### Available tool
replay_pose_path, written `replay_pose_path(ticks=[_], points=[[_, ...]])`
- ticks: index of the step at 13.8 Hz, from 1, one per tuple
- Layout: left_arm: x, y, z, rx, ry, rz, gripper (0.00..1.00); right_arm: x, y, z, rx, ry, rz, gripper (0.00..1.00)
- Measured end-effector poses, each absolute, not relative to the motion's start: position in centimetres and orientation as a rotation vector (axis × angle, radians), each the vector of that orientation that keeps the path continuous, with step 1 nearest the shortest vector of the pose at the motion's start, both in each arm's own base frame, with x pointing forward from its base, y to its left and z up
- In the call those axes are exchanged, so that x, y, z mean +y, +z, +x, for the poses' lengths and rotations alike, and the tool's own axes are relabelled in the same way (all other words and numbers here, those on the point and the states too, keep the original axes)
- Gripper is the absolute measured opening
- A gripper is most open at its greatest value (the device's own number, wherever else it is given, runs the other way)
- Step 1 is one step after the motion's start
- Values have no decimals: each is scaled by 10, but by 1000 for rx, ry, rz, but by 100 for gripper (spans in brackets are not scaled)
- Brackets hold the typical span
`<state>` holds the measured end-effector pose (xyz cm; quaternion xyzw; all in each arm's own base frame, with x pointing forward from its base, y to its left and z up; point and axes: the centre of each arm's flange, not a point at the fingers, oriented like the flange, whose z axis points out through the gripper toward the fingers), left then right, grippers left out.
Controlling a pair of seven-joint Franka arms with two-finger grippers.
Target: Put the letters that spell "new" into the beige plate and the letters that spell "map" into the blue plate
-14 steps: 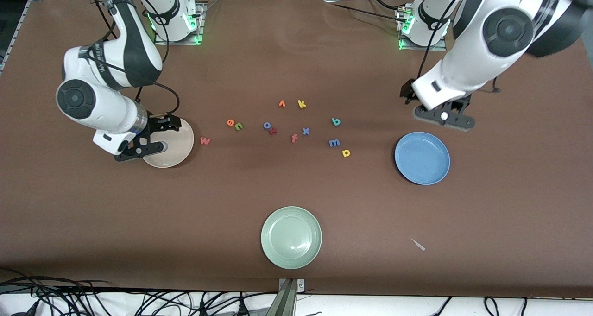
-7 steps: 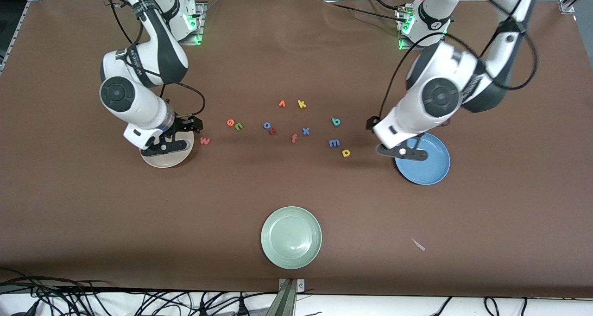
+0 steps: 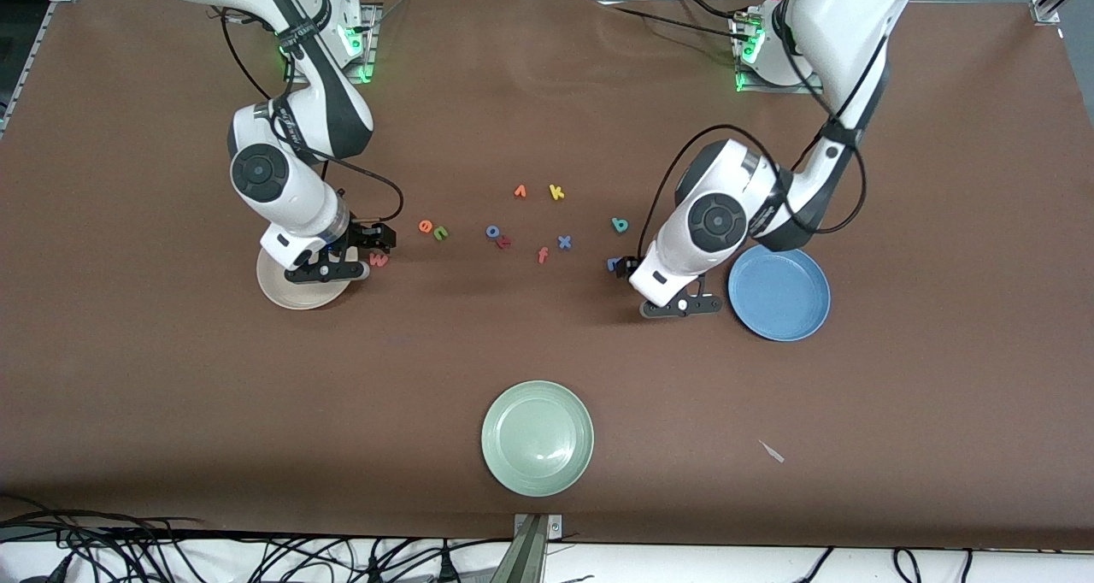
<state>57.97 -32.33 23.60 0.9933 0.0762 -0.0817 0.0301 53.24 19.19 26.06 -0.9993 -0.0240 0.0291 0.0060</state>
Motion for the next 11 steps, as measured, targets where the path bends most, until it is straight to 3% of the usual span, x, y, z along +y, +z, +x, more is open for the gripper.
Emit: replay_pose_path(ticks=[1, 4, 8, 11], points=[[-325, 223, 578, 254, -267, 3061, 96, 195, 258, 531, -48, 81, -3127, 100], [-332, 199, 572, 265, -286, 3059, 69, 201, 252, 530, 3, 36, -3117, 99], [-334, 191, 571, 265, -282, 3061, 68, 199, 232, 526, 13, -11, -3104, 98], [-333, 185, 571, 260, -285, 3070, 56, 197, 216, 518, 15, -23, -3100, 97]])
